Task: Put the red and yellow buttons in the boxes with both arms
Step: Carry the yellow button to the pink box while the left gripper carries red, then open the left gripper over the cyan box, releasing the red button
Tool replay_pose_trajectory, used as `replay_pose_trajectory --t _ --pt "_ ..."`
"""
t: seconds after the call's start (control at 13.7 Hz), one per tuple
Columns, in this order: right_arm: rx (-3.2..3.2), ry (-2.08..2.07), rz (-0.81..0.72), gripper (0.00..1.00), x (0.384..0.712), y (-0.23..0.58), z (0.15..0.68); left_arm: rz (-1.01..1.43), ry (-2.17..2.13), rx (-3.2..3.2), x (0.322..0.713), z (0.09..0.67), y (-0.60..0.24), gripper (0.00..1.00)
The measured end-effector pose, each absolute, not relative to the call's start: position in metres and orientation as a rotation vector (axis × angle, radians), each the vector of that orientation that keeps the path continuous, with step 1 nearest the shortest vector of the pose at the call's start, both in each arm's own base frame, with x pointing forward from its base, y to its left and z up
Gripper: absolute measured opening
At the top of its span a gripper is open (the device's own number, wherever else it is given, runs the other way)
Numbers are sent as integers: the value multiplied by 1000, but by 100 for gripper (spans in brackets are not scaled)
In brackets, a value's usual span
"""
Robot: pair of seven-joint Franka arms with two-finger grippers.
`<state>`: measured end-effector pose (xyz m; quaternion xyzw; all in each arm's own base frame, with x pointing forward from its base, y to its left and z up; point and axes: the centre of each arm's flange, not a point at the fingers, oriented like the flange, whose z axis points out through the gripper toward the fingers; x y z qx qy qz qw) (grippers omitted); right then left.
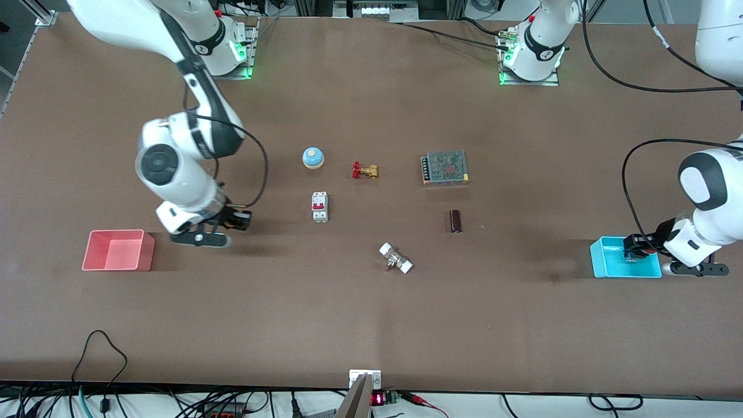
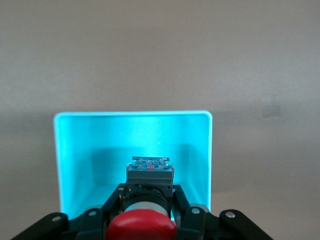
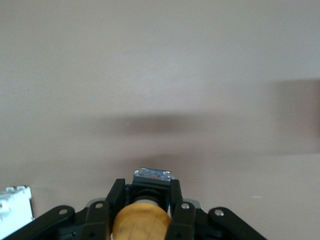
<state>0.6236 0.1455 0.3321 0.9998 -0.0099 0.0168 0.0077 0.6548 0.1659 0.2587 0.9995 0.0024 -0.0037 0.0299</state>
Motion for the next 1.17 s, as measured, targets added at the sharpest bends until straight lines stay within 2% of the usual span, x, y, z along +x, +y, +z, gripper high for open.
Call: replay_pose_trajectory --t 0.22,0.44,0.95,1.17 --pt "3113 122 9 40 633 42 391 -59 13 3073 656 232 168 43" --pt "3126 223 10 40 640 -28 410 -60 17 3073 661 224 172 43" --pt "3122 336 15 40 664 -144 344 -102 40 3066 660 198 181 43" --pt "3117 337 58 40 681 -153 325 -86 38 3069 663 202 182 68"
